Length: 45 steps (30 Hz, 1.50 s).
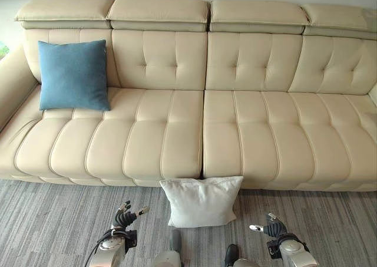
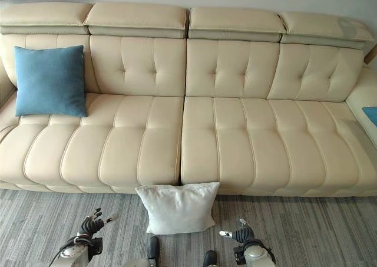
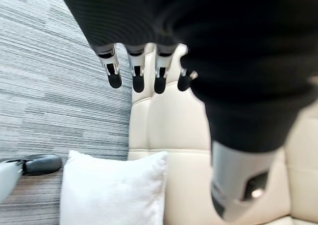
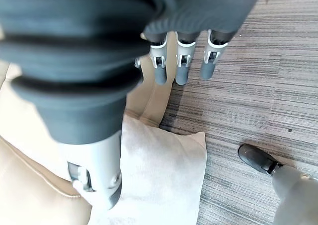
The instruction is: Pick up all the scattered cushions and arrange them neatly on the sofa.
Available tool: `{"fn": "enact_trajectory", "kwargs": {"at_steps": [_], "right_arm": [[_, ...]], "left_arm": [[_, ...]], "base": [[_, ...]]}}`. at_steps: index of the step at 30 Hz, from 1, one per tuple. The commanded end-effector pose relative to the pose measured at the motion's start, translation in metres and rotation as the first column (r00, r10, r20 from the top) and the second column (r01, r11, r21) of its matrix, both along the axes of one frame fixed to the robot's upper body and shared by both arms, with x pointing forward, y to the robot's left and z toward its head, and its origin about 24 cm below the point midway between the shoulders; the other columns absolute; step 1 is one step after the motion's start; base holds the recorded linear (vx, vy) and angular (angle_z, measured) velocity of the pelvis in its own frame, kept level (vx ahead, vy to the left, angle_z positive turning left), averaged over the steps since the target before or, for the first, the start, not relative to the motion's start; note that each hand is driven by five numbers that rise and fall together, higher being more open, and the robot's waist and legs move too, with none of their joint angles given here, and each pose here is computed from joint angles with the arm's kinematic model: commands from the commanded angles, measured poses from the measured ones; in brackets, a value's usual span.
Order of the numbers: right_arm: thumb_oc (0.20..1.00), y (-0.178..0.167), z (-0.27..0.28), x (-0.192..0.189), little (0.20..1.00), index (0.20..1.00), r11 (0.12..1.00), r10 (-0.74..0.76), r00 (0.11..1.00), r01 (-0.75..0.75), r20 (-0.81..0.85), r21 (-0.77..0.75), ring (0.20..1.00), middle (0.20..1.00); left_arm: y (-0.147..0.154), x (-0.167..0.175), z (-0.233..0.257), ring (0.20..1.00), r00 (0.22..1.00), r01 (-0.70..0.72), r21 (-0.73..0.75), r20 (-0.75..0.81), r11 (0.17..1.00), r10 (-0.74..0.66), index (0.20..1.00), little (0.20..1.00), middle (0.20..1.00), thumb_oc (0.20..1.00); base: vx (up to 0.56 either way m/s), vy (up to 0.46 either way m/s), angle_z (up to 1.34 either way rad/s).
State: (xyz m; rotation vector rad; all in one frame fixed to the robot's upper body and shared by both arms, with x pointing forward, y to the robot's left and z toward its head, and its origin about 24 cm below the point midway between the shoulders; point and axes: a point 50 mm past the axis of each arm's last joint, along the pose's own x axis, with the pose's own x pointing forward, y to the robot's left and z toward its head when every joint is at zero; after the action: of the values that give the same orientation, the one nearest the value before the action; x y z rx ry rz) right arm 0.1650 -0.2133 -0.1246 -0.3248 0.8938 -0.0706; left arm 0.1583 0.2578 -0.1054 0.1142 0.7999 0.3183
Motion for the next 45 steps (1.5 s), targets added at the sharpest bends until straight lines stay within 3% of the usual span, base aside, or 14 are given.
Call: {"fn": "enact_trajectory", "kwargs": {"at_steps": [1, 9, 24, 27, 32, 35, 37, 40, 41, 45], "right_arm": [[1.0, -0.015, 0.007, 0.008, 1.0, 1.0, 0.998, 0.016, 1.0, -0.015, 0.018, -0.058, 1.0, 1.0], [1.0, -0.005, 0.003, 0.007, 1.0, 1.0, 0.999, 0.028, 1.0, -0.028, 0.004, -0.038, 1.0, 1.0], [1.0, -0.009, 0.005, 0.017, 1.0, 1.0, 0.994, 0.055, 0.998, -0.054, 0.004, -0.096, 1.0, 1.0], [1.0, -0.02, 0.029, 0.06, 1.0, 1.0, 0.988, -0.025, 0.991, 0.044, 0.131, -0.145, 1.0, 1.0], [1.0, -0.031, 0.061, 0.1, 1.0, 1.0, 0.981, -0.074, 0.959, 0.119, 0.272, -0.153, 1.0, 1.0], [1.0, -0.037, 0.111, 0.145, 1.0, 1.0, 0.974, -0.071, 0.889, 0.161, 0.453, -0.162, 1.0, 1.0], [1.0, -0.033, 0.179, 0.187, 1.0, 1.0, 0.971, -0.055, 0.741, 0.195, 0.669, -0.136, 1.0, 1.0], [1.0, -0.026, 0.204, 0.198, 1.0, 1.0, 0.974, -0.034, 0.68, 0.187, 0.733, -0.128, 1.0, 1.0], [1.0, -0.018, 0.231, 0.21, 1.0, 1.0, 0.978, -0.008, 0.608, 0.172, 0.794, -0.122, 1.0, 1.0], [1.0, -0.001, 0.266, 0.22, 1.0, 1.0, 0.986, 0.011, 0.503, 0.139, 0.864, -0.093, 1.0, 1.0]], "left_arm": [[0.002, 0.008, 0.006, 1.0, 0.999, 0.038, 0.029, 0.031, 0.999, -0.039, 1.0, 1.0, 1.0, 1.0], [0.011, 0.015, 0.011, 1.0, 0.999, 0.03, 0.062, 0.042, 0.998, -0.032, 1.0, 1.0, 1.0, 1.0], [-0.004, 0.015, -0.005, 1.0, 0.998, 0.046, 0.047, -0.036, 0.998, -0.044, 1.0, 1.0, 1.0, 1.0], [0.016, 0.039, 0.006, 1.0, 0.998, -0.069, 0.126, 0.005, 0.99, 0.069, 1.0, 1.0, 1.0, 1.0], [0.039, 0.06, 0.025, 1.0, 0.989, -0.144, 0.183, 0.07, 0.972, 0.133, 1.0, 1.0, 1.0, 1.0], [0.056, 0.101, 0.067, 1.0, 0.967, -0.182, 0.226, 0.219, 0.957, 0.132, 1.0, 1.0, 1.0, 1.0], [0.06, 0.144, 0.12, 1.0, 0.914, -0.189, 0.26, 0.399, 0.947, 0.073, 1.0, 1.0, 1.0, 1.0], [0.056, 0.16, 0.143, 1.0, 0.879, -0.184, 0.266, 0.475, 0.946, 0.037, 1.0, 1.0, 1.0, 1.0], [0.049, 0.178, 0.171, 1.0, 0.833, -0.172, 0.283, 0.553, 0.943, -0.014, 1.0, 1.0, 1.0, 1.0], [0.029, 0.202, 0.22, 1.0, 0.725, -0.145, 0.305, 0.68, 0.941, -0.109, 1.0, 1.0, 1.0, 1.0]], "base": [[-0.04, 0.171, -0.14], [0.02, 0.085, -0.21], [0.07, -0.036, 0.18], [-0.1, -0.061, 0.33], [-0.02, -0.01, 0.06], [-0.12, -0.004, 0.0], [-0.1, -0.004, 0.1], [-0.01, 0.022, 0.05], [0.0, 0.0, 0.0], [0.0, 0.0, 0.0]]}}
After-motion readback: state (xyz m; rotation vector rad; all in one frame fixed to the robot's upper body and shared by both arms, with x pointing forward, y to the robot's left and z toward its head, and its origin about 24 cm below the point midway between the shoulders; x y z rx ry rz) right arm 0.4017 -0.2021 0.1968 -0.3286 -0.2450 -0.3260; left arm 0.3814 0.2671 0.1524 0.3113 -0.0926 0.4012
